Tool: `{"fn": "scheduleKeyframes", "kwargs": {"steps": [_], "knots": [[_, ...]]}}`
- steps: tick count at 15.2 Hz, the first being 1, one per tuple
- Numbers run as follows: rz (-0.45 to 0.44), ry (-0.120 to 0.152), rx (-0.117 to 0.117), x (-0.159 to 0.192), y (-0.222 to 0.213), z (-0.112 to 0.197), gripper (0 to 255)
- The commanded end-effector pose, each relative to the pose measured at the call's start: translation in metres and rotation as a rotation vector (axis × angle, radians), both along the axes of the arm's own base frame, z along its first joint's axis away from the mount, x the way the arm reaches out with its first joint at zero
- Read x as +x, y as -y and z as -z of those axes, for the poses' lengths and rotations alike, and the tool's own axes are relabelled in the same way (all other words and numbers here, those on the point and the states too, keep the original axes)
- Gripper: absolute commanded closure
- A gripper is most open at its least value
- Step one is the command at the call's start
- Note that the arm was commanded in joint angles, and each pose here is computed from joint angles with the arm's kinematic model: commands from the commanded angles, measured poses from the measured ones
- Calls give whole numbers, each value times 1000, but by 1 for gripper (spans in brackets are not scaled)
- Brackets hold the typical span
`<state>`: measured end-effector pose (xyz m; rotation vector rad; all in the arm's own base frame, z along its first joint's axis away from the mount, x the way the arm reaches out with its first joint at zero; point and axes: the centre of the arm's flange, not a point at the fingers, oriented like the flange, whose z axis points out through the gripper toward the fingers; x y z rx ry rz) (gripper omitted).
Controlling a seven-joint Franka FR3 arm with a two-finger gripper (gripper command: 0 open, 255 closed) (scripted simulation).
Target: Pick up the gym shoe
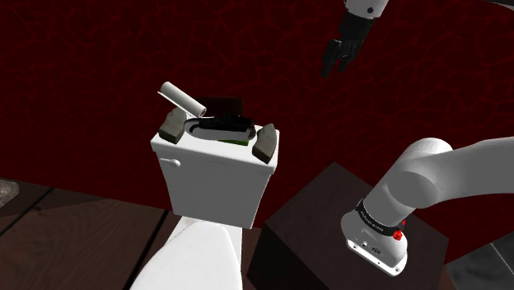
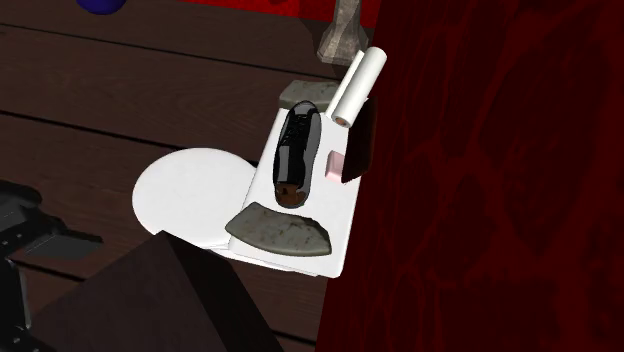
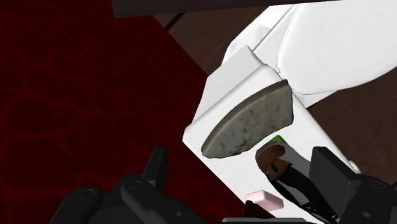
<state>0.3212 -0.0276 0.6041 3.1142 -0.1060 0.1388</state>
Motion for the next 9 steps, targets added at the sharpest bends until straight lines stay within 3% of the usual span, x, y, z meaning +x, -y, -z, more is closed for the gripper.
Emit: {"fn": "scheduleKeyframes", "kwargs": {"steps": [1,9], "knots": [[0,0,0,0,0,0,0],[34,-14,-3,75,-35,68,0]]}}
